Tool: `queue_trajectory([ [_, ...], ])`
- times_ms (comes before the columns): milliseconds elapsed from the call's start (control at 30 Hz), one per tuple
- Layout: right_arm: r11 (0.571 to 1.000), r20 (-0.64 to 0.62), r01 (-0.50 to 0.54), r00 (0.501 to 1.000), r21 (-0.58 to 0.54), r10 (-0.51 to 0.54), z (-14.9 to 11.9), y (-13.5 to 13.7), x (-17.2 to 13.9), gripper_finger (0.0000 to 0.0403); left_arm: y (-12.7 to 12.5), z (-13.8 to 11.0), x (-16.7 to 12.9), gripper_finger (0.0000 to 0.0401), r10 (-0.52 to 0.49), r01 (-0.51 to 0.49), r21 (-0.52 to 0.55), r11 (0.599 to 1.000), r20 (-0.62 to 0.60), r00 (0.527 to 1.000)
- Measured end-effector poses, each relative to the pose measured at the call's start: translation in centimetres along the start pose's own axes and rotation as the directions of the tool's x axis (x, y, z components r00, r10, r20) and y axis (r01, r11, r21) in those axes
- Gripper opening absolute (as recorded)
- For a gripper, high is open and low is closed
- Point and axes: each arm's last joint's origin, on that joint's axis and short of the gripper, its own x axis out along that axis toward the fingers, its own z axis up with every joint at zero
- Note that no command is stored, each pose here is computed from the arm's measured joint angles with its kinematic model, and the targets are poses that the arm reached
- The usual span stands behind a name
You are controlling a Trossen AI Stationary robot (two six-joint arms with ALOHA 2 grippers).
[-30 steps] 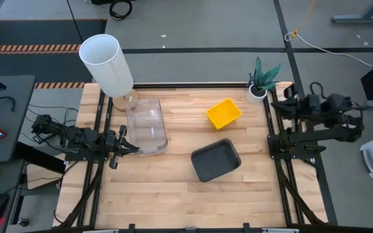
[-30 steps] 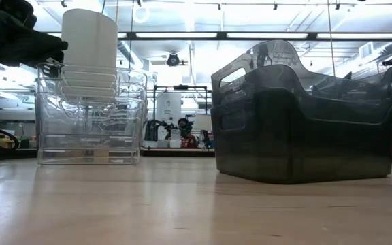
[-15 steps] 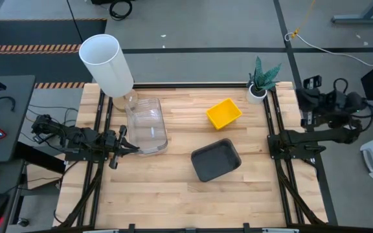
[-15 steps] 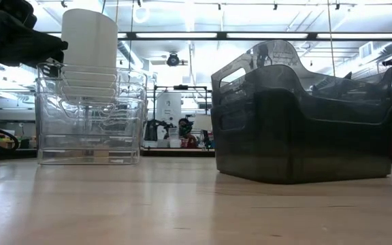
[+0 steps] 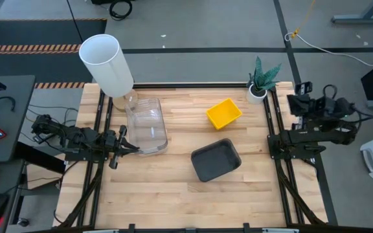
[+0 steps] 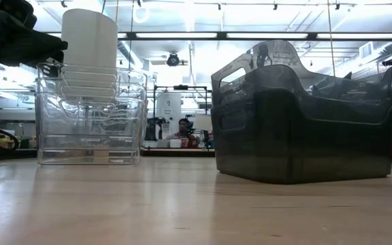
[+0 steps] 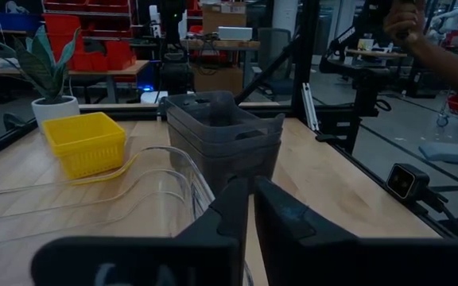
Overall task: Stack baskets by color
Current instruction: Return to Home Position
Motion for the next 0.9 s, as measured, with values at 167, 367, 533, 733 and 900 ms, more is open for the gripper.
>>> queue_trajectory([
  [167, 1.0, -0.03, -0.008, 1.0, -0.014, 0.008, -2.3, 0.6, 0.1, 0.0005, 0.0, 0.0, 0.0, 0.0029, 0.0, 0.0, 0.0, 1.0, 0.0, 1.0],
  [367, 1.0, -0.028, -0.008, 1.0, 0.0, 0.008, -4.2, 1.1, 0.0, 0.0005, 0.0, 0.0, 0.0, 0.0038, 0.0, 0.0, 0.0, 1.0, 0.0, 1.0],
  [533, 1.0, -0.014, -0.005, 1.0, -0.013, 0.005, -6.3, 1.6, -0.3, 0.0005, 0.0, 0.0, 0.0, 0.0036, 0.0, 0.0, 0.0, 1.0, 0.0, 1.0],
  [733, 1.0, 0.023, 0.005, 1.0, -0.015, -0.005, -8.8, 2.1, -0.9, 0.0005, 0.0, 0.0, 0.0, 0.003, 0.0, 0.0, 0.0, 1.0, 0.0, 1.0],
  [900, 1.0, 0.013, 0.005, 1.0, 0.002, -0.005, -9.9, 2.3, -1.2, 0.0005, 0.0, 0.0, 0.0, 0.0036, 0.0, 0.0, 0.0, 1.0, 0.0, 1.0],
])
